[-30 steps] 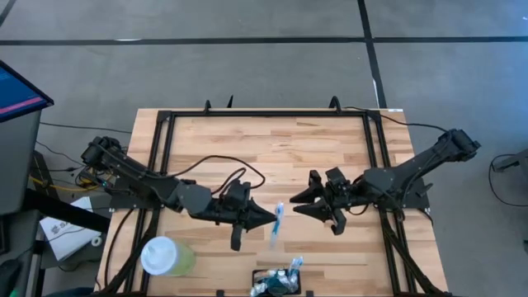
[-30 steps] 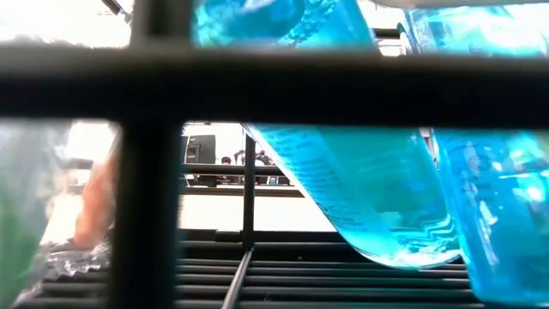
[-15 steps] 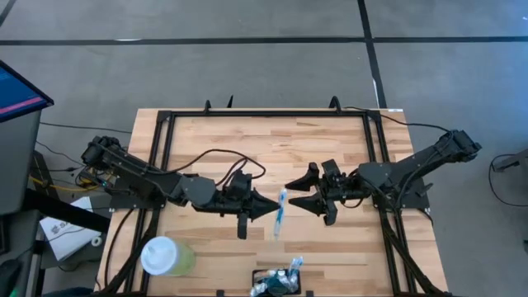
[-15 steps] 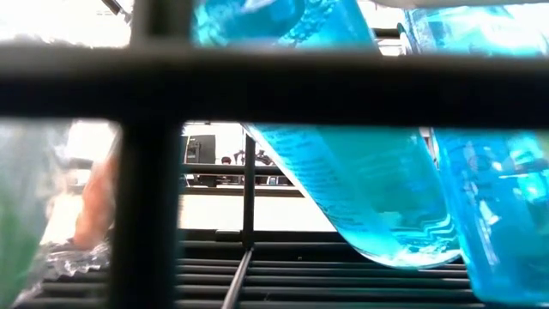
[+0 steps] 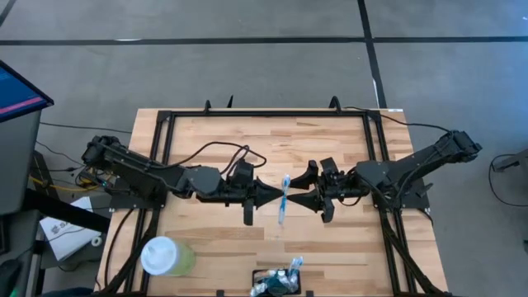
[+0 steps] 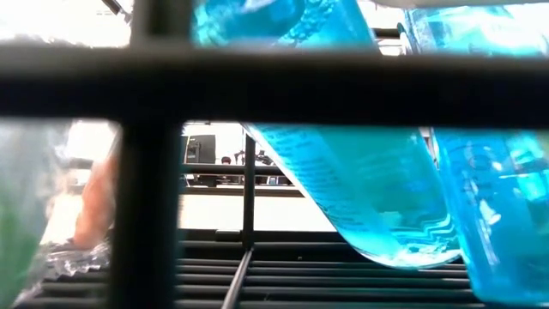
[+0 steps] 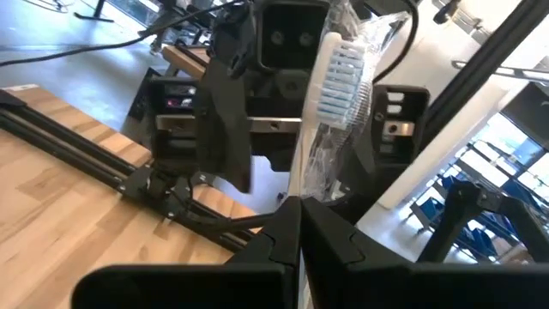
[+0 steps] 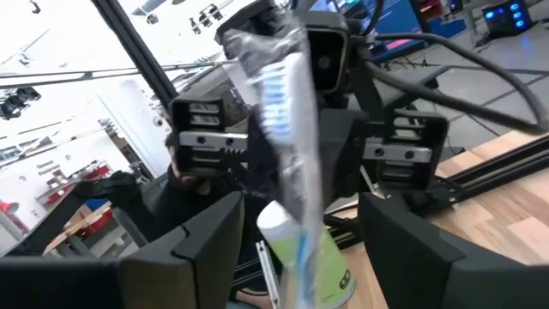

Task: Pick & Place toothbrushing station
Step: Put the blue toothbrush into the black wire organizer

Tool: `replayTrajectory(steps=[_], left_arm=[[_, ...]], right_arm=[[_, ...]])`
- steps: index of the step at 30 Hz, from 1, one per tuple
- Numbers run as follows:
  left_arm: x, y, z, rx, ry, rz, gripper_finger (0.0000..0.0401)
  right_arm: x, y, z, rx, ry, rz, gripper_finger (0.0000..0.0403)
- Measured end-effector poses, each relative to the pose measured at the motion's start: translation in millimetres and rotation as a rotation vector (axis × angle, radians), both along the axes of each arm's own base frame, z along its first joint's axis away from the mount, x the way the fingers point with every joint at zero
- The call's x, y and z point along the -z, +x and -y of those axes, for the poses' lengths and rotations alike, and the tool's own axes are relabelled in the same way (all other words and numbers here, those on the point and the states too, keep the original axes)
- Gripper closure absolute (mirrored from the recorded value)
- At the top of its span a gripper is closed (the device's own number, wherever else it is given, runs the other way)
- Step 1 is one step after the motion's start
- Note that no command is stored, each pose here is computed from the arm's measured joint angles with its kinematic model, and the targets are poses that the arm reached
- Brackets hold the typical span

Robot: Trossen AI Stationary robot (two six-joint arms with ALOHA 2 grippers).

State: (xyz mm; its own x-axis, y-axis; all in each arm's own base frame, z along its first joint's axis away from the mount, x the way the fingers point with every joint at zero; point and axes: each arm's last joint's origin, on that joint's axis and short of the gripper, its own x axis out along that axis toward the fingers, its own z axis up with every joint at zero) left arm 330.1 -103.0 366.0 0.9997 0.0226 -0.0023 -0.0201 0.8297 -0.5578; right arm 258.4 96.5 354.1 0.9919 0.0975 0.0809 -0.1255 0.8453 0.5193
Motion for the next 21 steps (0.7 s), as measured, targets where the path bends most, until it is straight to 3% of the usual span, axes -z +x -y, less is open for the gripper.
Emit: replayTrajectory(steps=[14,21], left_arm=[[2.7,3.5,-8.1,-0.034,-0.014,-0.016,0.0400],[4.0,4.9,-12.0,-0.034,-0.010,-0.027,0.0400]], right_arm=[[0.0,3.4,9.2,0.020,-0.001,0.001,0.0189],[0.0,5.3,15.2,0.045,0.026,-0.002,0.0217]])
